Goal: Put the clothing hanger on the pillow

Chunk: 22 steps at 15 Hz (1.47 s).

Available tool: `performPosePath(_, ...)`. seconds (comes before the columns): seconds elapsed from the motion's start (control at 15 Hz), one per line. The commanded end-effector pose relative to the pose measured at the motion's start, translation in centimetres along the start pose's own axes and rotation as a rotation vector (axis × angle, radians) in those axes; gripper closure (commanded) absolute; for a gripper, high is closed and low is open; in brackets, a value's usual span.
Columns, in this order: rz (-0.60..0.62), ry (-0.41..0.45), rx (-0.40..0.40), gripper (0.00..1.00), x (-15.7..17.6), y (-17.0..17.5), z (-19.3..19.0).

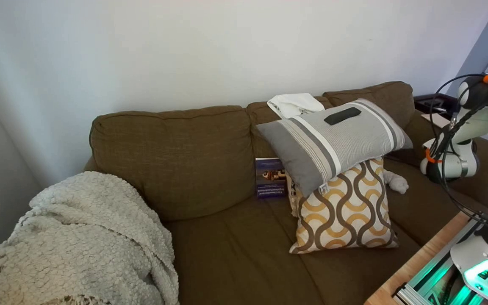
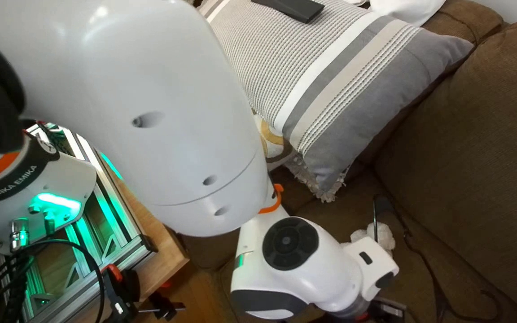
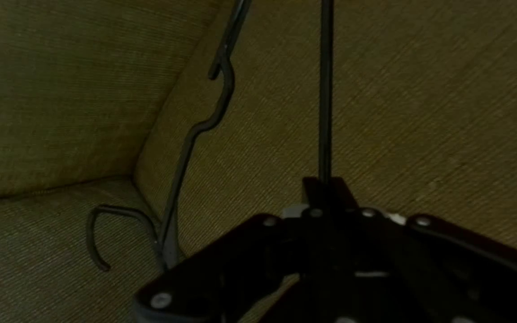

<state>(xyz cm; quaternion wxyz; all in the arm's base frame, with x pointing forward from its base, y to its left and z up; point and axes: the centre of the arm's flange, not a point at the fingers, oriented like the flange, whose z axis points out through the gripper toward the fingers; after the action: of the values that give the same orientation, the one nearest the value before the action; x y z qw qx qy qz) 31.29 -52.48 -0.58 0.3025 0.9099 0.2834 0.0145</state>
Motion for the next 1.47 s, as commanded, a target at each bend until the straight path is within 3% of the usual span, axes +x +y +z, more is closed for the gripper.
performPosePath(0.0,0.169,0.024,-0.022,0.98,0.4,-6.8,-6.1)
performPosePath(0.27,0.365,0.071,-0.131,0.98,0.1,-10.3,-10.7)
performPosePath(0.53,0.55,0.083,-0.294,0.98,-1.4,-10.5,-15.9)
performPosePath(0.67,0.638,0.058,-0.361,0.98,-2.0,-9.4,-18.0)
performPosePath(1.0,0.869,-0.043,-0.483,0.98,-2.0,-2.8,-21.7)
performPosePath(1.27,0.903,-0.062,-0.607,0.98,0.8,0.4,-24.4)
performPosePath(1.4,0.822,-0.031,-0.65,0.98,3.3,0.6,-26.0)
